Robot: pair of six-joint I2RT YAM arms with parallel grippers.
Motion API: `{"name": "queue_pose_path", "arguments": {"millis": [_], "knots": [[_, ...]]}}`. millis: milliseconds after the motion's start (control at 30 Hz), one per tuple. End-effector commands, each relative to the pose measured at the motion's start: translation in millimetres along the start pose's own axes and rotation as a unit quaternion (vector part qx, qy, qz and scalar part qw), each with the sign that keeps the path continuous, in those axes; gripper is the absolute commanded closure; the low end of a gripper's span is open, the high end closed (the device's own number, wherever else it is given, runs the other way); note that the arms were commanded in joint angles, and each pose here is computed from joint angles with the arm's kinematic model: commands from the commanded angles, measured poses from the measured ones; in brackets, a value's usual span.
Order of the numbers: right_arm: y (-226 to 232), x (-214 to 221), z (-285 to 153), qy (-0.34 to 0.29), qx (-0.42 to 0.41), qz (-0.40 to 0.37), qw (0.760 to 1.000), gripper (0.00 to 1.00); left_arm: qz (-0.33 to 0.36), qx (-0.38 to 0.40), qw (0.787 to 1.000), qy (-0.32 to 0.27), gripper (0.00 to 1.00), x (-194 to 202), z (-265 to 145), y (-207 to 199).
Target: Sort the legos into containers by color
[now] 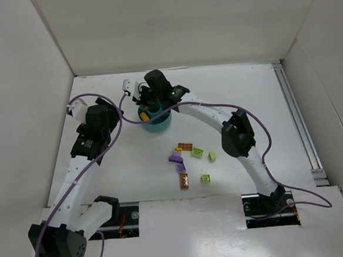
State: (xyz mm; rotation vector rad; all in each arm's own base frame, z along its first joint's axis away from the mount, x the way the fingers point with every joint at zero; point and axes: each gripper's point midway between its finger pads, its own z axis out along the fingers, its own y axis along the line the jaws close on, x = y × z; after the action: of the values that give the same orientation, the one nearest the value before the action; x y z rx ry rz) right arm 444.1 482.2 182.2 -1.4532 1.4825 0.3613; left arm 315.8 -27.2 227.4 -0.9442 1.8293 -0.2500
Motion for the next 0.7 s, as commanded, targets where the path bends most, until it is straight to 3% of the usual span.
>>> {"name": "queue_pose_path", "arguments": {"millis": [0, 467, 667], "knots": [[-4.7, -18.6, -3.3, -0.018, -0.005, -0.007, 1.0, 1.0, -0.001, 0.012, 1.0, -0.007, 0.0, -7.3, 3.2, -10.7], [-4.6, 22.2, 7.2, 0.022, 0.002, 0.005, 1.0, 0.95, 0.019, 0.01, 0.999, 0.03, 0.0, 11.9, 13.5, -10.5], [-2.4, 26.7, 10.4, 0.025, -0.001, 0.006, 1.0, 0.74, 0.028, 0.003, 0.999, 0.036, 0.0, 16.0, 14.2, -5.2]]}}
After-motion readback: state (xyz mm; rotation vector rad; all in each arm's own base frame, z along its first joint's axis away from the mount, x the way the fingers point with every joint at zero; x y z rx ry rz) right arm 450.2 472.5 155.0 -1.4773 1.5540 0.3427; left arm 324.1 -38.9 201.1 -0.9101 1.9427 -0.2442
